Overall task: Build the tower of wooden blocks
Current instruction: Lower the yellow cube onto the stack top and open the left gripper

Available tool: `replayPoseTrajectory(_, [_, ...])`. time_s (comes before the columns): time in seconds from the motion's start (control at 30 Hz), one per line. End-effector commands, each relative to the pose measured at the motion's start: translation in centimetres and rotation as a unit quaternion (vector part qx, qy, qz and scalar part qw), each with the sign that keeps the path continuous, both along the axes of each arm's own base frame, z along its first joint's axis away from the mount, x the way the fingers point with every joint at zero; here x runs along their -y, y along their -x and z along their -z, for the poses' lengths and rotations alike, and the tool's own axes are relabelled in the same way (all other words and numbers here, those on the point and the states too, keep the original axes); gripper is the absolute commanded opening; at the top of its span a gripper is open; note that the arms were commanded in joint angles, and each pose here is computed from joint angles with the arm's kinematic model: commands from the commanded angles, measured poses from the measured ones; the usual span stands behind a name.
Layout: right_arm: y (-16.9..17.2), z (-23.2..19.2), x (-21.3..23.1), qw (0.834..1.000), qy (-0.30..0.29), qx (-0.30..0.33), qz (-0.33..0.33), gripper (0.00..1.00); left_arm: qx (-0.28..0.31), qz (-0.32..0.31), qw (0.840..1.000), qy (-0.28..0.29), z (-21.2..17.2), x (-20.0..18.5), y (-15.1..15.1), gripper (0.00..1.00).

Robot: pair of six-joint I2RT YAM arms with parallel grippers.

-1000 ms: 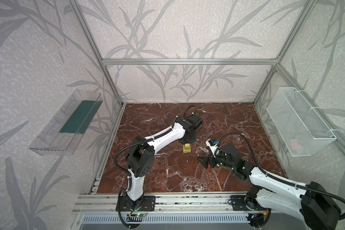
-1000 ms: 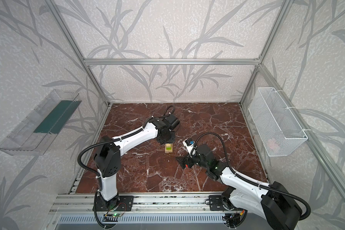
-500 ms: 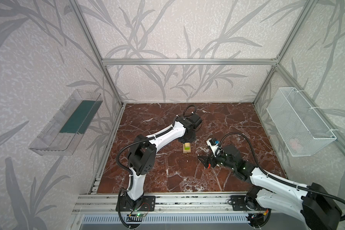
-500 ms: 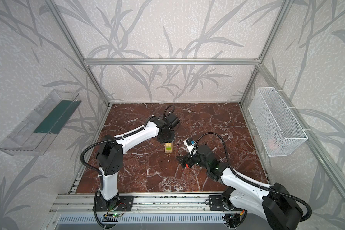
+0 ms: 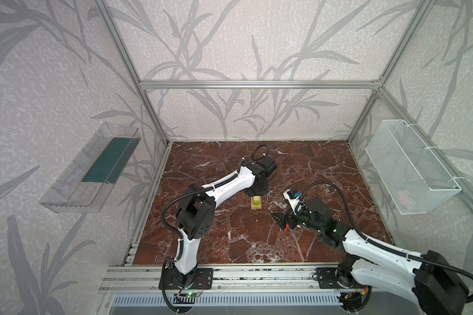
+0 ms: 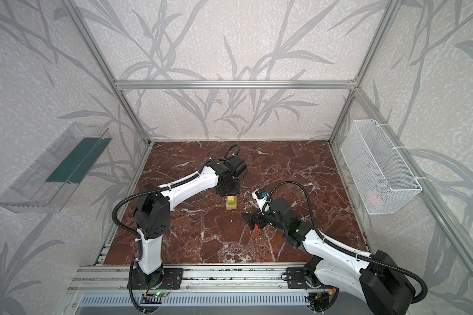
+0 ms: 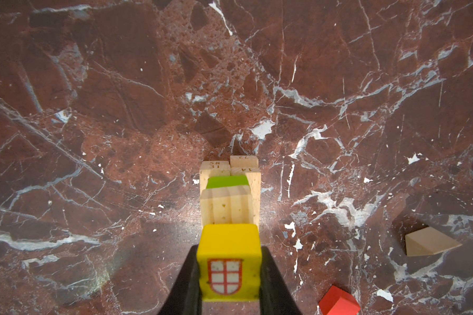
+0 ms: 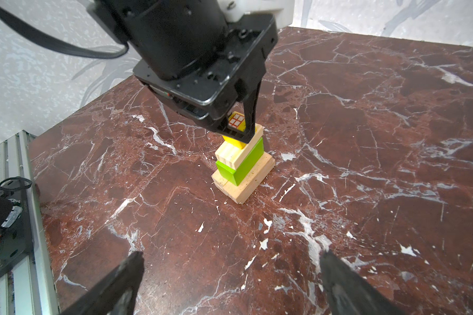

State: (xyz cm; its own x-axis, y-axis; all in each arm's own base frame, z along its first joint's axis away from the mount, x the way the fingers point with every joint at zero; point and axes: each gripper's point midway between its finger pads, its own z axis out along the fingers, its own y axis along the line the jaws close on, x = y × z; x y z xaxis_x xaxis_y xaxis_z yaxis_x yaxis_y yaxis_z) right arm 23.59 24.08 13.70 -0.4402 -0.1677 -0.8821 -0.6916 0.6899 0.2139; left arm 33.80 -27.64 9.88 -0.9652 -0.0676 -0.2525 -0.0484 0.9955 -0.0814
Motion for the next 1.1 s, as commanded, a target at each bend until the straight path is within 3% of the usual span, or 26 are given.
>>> replayPoseTrajectory(0.0, [-0.1, -0.65, 0.11, 1.0, -0.006, 0.017, 0.004, 0.99, -0.013, -0.006, 1.0, -0.015, 0.34, -0.52, 0.14, 0.09])
replayPoseTrajectory(0.27, [-0.12, -0.65, 0.22, 1.0, -0.005, 0.018, 0.007, 0.99, -0.012, -0.006, 1.0, -0.015, -0.03, -0.62, 0.17, 0.33])
replayPoseTrajectory(0.5, [-0.16, -0.64, 0.27, 1.0, -0.004, 0.018, 0.008, 0.99, -0.012, -0.008, 1.0, -0.014, -0.01, -0.51, 0.14, 0.42])
replayPoseTrajectory(1.07, [-0.21, -0.63, 0.35, 1.0, -0.003, 0.018, 0.011, 0.99, -0.014, -0.014, 1.0, -0.007, 0.36, -0.13, -0.01, 0.34])
